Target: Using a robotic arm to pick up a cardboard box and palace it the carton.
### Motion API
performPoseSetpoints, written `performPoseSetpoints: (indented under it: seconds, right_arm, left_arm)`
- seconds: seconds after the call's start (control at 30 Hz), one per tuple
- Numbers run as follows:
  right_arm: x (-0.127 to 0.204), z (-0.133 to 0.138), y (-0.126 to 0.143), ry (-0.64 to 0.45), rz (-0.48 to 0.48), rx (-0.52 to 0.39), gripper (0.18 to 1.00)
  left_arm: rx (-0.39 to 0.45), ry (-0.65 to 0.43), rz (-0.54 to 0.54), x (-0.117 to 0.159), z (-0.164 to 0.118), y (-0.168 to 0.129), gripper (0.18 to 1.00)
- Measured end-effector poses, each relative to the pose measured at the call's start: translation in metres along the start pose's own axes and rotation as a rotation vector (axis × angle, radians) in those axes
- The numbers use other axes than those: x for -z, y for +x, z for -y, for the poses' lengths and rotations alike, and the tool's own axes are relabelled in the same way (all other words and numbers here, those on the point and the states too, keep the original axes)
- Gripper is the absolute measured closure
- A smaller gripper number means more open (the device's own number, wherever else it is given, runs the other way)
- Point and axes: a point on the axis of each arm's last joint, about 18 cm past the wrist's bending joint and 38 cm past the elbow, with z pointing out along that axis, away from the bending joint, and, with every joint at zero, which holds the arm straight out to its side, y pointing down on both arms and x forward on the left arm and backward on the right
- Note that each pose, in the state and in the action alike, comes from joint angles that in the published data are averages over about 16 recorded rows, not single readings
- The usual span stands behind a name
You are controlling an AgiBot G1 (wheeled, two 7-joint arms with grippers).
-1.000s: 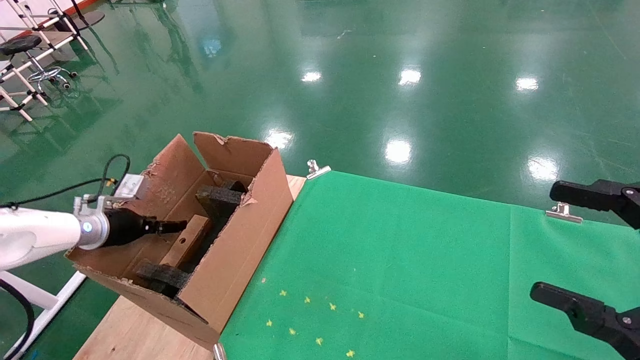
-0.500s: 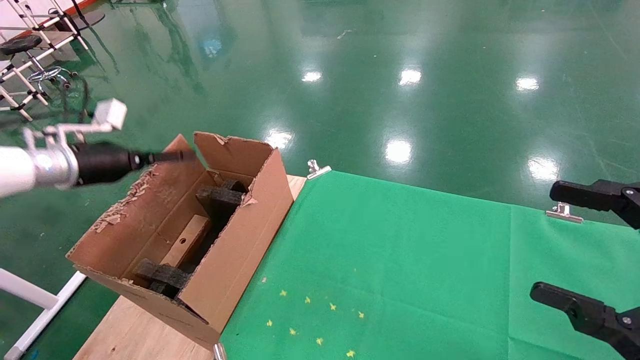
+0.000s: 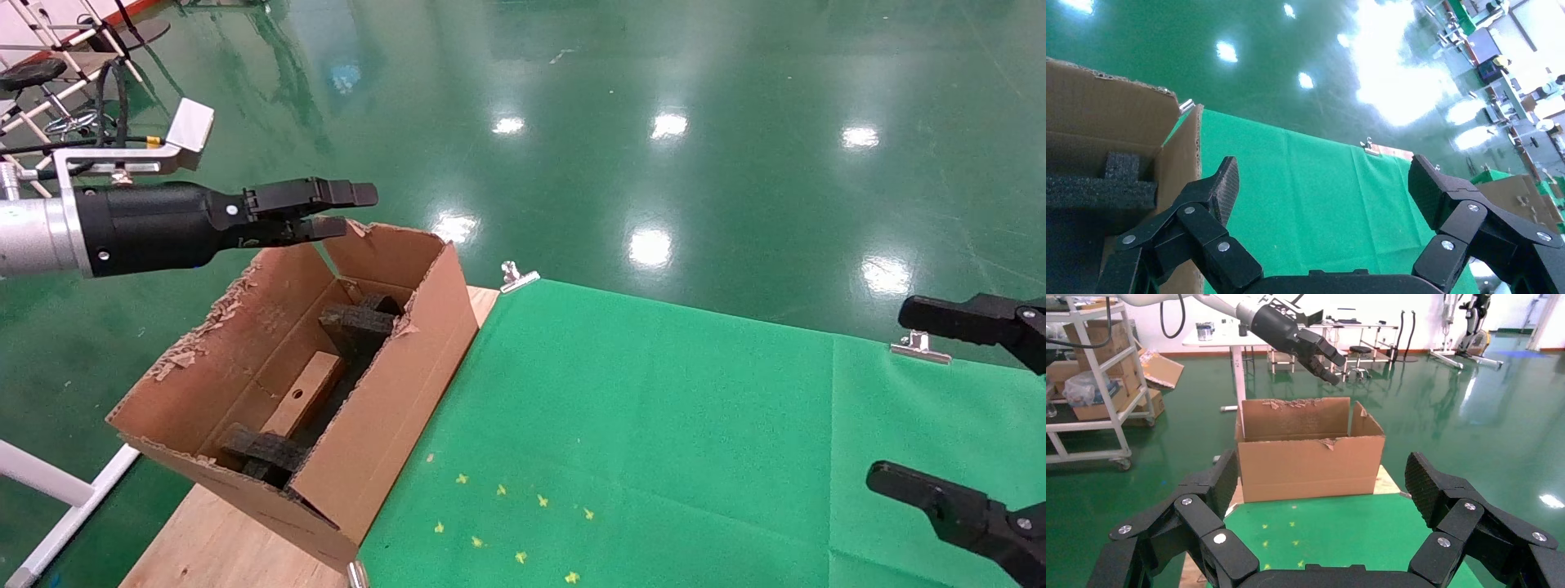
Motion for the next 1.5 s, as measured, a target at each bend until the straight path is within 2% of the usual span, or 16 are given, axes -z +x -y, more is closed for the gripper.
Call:
performPoseSetpoints:
  seconds: [0.13, 0.33, 0.9, 1.5]
  right_arm:
    - [0.000, 0.000, 0.000, 0.000, 0.000, 0.000, 0.178]
    - [0.000, 0.000, 0.000, 0.000, 0.000, 0.000, 0.178]
    - [0.000, 0.000, 0.000, 0.000, 0.000, 0.000, 0.178]
    - [0.000, 0.000, 0.000, 0.000, 0.000, 0.000, 0.178]
  left_arm:
    - [-0.016, -0.006, -0.035, -0.001, -0.001, 0.007, 0.183]
    - [-0.092, -0.002, -0.054, -0.007, -0.001, 0.012, 0.183]
    - [-0.419, 0.003, -0.224, -0.031, -0.019, 0.055, 0.183]
    - [-0.721, 0.023, -0.472, -0.047, -0.063, 0.114, 0.183]
